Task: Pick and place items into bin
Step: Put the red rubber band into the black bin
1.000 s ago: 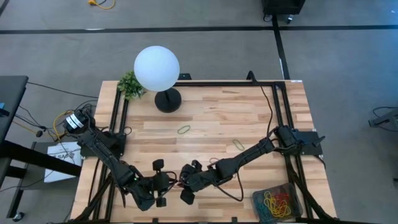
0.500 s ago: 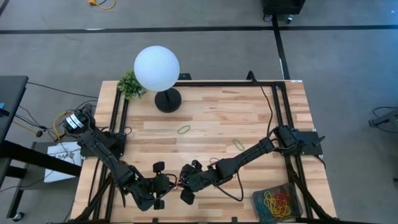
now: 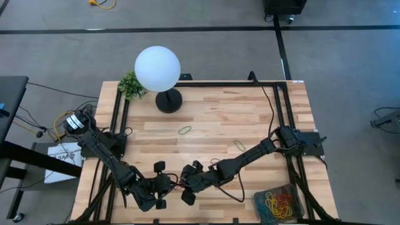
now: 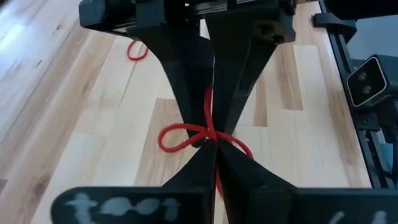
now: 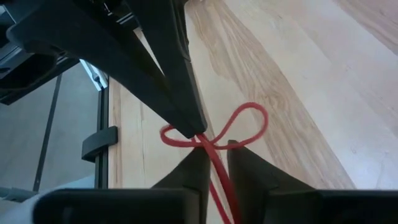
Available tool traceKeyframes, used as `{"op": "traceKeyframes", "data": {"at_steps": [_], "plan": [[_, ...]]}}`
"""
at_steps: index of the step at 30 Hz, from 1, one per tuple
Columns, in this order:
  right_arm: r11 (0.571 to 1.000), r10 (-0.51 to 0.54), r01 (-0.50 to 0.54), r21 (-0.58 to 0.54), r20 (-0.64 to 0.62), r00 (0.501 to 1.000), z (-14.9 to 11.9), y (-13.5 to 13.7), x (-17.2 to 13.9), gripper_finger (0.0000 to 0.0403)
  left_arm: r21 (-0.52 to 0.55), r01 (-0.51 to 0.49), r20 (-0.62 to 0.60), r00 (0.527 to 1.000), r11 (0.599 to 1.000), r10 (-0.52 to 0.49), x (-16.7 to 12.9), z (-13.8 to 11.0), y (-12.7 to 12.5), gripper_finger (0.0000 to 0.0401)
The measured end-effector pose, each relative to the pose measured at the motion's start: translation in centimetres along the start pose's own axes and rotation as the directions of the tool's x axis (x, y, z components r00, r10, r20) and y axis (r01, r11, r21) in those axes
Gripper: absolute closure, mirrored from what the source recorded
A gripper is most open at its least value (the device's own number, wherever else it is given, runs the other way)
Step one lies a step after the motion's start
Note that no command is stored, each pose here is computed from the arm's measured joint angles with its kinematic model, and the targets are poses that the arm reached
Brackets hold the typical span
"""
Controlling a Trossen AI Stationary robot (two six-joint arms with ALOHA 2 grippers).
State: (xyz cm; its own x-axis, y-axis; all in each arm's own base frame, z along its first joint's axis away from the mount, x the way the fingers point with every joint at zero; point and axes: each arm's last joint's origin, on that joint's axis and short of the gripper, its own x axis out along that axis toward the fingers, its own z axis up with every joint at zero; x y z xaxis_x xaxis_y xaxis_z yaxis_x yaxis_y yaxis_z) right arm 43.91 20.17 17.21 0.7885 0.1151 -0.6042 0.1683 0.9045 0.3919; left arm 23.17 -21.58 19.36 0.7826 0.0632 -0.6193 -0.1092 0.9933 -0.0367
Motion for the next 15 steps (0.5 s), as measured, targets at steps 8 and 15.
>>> {"op": "traceKeyframes", "data": {"at_steps": [8, 15], "plan": [[1.0, 0.001, -0.001, 0.006, 0.0, 1.0, 0.01, 0.01, -0.01, 0.0394, 0.0, -0.01, 0.008, 1.0, 1.0, 0.01, 0.0, 0.02, 0.03, 0.0401], [1.0, 0.001, -0.001, 0.008, 0.0, 1.0, 0.01, 0.01, -0.01, 0.04, 0.001, -0.011, 0.006, 1.0, 1.0, 0.011, 0.0, 0.01, 0.04, 0.0401]]}}
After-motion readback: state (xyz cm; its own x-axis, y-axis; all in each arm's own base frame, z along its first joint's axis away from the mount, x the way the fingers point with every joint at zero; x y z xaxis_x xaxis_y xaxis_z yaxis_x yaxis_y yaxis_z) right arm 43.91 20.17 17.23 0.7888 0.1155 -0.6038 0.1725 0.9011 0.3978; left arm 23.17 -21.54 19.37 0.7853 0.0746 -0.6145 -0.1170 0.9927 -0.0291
